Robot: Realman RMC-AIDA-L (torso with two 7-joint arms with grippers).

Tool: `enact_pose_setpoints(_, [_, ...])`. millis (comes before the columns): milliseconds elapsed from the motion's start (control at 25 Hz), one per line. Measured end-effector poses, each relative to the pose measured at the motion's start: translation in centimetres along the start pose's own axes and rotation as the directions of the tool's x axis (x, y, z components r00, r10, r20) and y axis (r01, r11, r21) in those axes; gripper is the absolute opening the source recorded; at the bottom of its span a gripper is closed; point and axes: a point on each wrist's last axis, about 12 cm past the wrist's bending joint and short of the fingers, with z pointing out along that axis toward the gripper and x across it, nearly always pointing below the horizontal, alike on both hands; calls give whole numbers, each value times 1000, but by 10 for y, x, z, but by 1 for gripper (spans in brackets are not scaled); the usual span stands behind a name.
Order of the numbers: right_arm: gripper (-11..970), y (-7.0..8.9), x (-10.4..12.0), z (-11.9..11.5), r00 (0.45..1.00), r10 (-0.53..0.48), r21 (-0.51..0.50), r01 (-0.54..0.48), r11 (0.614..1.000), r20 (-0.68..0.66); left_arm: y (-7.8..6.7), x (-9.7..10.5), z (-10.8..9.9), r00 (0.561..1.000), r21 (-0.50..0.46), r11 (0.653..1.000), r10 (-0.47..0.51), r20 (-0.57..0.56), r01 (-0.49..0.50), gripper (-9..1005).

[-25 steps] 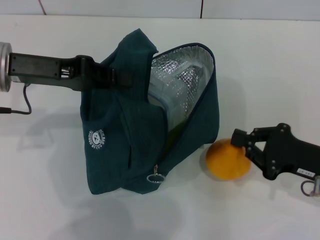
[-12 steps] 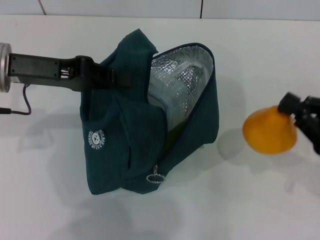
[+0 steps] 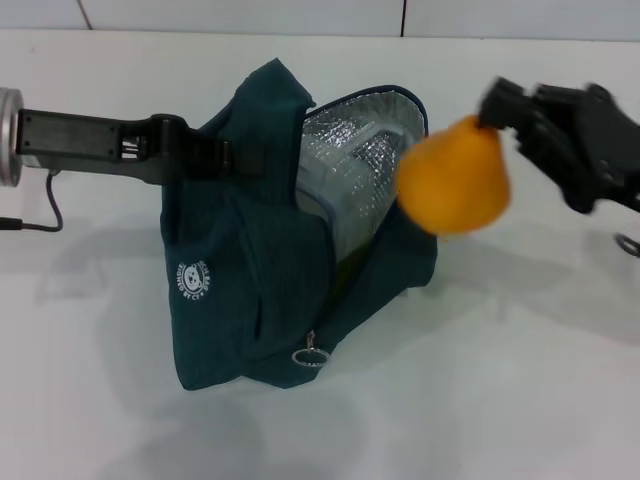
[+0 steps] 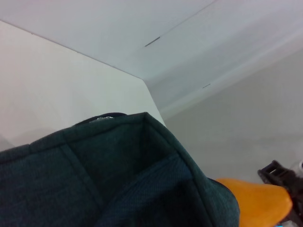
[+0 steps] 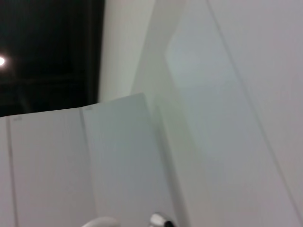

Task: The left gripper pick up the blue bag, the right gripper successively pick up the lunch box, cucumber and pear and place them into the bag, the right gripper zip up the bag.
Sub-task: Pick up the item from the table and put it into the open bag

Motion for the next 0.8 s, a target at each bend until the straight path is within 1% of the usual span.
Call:
enact_pose_setpoints(120, [71, -5, -1, 21, 999, 19, -59, -21, 998, -33, -1, -1, 2, 1000, 3, 1000, 6, -2, -6, 38])
enact_pose_setpoints(160, [73, -5, -1, 21, 999, 19, -59, -21, 998, -33, -1, -2, 2, 1000, 3, 1000, 6, -2, -6, 37])
enact_pose_setpoints(200, [75, -7, 0, 32, 998, 30, -78, -35, 996, -60, -1, -2, 2, 1000, 4, 1000, 7, -2, -7, 37])
enact_pose_setpoints(280, [78, -9, 4, 44, 994, 39, -96, -48, 994, -101, -1, -2, 3, 1000, 4, 1000, 8, -1, -8, 37])
enact_pose_setpoints(600, [92, -12, 18, 71, 972, 63, -104, -89, 991, -228, -2, -4, 5, 1000, 5, 1000, 14, -1, -14, 37])
enact_pose_setpoints(800, [100, -12, 23, 78, 965, 85, -99, -112, 989, -247, -2, -4, 5, 1000, 5, 1000, 13, -1, -13, 37])
